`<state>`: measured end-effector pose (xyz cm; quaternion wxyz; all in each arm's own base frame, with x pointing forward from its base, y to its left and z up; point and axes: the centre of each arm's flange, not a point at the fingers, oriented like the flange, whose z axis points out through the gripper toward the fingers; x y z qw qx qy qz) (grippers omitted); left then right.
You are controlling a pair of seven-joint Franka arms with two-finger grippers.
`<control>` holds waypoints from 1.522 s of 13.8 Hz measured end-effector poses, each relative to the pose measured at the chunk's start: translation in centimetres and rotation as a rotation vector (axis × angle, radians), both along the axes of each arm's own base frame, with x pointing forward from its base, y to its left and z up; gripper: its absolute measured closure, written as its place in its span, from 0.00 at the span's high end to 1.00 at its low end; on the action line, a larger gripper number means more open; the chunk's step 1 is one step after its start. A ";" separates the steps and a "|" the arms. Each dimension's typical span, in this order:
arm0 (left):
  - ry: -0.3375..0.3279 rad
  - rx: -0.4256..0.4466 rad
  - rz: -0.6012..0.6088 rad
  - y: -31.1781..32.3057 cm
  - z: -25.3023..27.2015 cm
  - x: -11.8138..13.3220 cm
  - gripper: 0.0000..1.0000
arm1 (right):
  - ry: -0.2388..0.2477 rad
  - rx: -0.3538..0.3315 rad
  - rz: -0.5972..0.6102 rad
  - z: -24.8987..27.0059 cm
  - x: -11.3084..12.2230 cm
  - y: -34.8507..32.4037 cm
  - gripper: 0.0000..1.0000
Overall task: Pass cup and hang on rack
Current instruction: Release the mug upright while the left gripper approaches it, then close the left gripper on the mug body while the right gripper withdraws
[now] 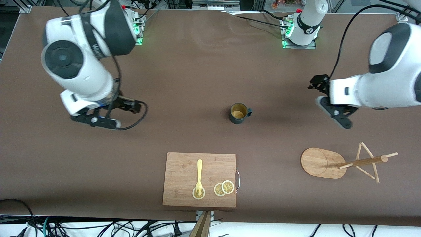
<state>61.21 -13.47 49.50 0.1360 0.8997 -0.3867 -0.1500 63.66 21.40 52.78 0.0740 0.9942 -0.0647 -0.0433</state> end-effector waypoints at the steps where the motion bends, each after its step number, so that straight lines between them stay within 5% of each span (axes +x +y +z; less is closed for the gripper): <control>1: -0.011 -0.038 -0.064 -1.4 -1.3 0.0 1.00 | 0.022 -0.010 0.036 0.0 0.2 -1.7 1.00; 8: -0.173 -0.363 -0.366 -3.5 -13.5 -0.2 1.00 | 0.128 -0.001 0.196 2.0 -0.6 -12.3 1.00; 12: -0.309 -0.540 -0.414 -3.2 -19.2 -1.8 1.00 | 0.152 0.048 0.182 0.5 -1.0 -15.7 1.00; 17: -0.441 -0.711 -0.421 -2.2 -24.9 -4.8 1.00 | 0.049 0.198 0.139 -1.3 -4.9 -25.4 1.00; 21: -0.547 -0.854 -0.424 -2.0 -28.7 -6.1 1.00 | -0.024 0.173 0.220 3.3 -8.1 -22.4 1.00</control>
